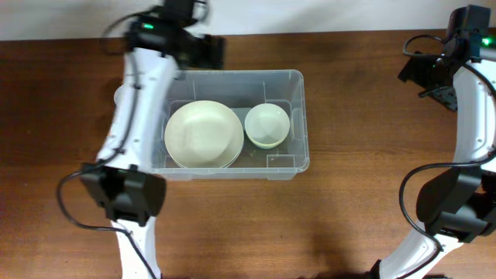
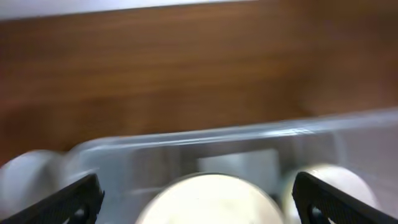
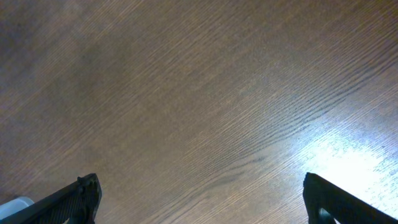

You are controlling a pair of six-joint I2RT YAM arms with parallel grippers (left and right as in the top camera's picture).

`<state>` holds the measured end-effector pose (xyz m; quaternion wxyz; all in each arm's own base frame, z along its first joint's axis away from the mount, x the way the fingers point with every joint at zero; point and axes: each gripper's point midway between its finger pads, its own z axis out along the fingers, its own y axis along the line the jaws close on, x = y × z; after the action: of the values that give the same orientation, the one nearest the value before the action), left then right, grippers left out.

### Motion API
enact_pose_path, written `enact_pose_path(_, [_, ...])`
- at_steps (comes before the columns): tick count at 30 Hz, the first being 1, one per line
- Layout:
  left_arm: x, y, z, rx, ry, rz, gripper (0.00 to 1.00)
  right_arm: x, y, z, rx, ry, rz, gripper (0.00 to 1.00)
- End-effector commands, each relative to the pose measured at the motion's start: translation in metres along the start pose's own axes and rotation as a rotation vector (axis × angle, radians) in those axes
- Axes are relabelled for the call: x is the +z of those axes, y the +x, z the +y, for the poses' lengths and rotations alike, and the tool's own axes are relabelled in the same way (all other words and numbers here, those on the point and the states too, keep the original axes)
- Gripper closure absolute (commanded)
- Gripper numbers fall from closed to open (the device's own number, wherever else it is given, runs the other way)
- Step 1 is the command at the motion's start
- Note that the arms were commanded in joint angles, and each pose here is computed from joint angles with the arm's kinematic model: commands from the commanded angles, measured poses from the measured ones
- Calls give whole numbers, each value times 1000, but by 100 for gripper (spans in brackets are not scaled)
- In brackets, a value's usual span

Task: Pack container
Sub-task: 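Carry the cream bowl into the bin onto the yellow bowl and release, then move the left gripper to the clear cup and grasp its rim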

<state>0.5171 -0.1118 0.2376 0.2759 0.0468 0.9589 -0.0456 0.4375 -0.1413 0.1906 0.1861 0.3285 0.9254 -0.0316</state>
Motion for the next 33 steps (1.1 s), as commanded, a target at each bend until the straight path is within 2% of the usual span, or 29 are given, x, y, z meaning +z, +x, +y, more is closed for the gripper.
enact_pose_path(1, [-18,-2,92,-284,-159,-19,1,1,0,-1,2,2,0,1])
enact_pose_path(8, [-23,53,219,-701,-309,81,1,1,0,-1,2,2,0,1])
enact_pose_path(9, [-20,72,246,-796,-333,116,1,1,0,-1,2,2,0,1])
enact_pose_path(16, [7,134,289,-927,-366,246,0,1,0,-1,2,2,0,1])
enact_pose_path(21, [30,149,292,-806,-347,280,1,1,0,-1,2,2,0,1])
enact_pose_path(27, [44,117,276,-539,-191,203,1,1,0,-1,2,2,0,1])
enact_pose_path(33, [53,106,260,-396,-155,197,1,1,0,-1,2,2,0,1])
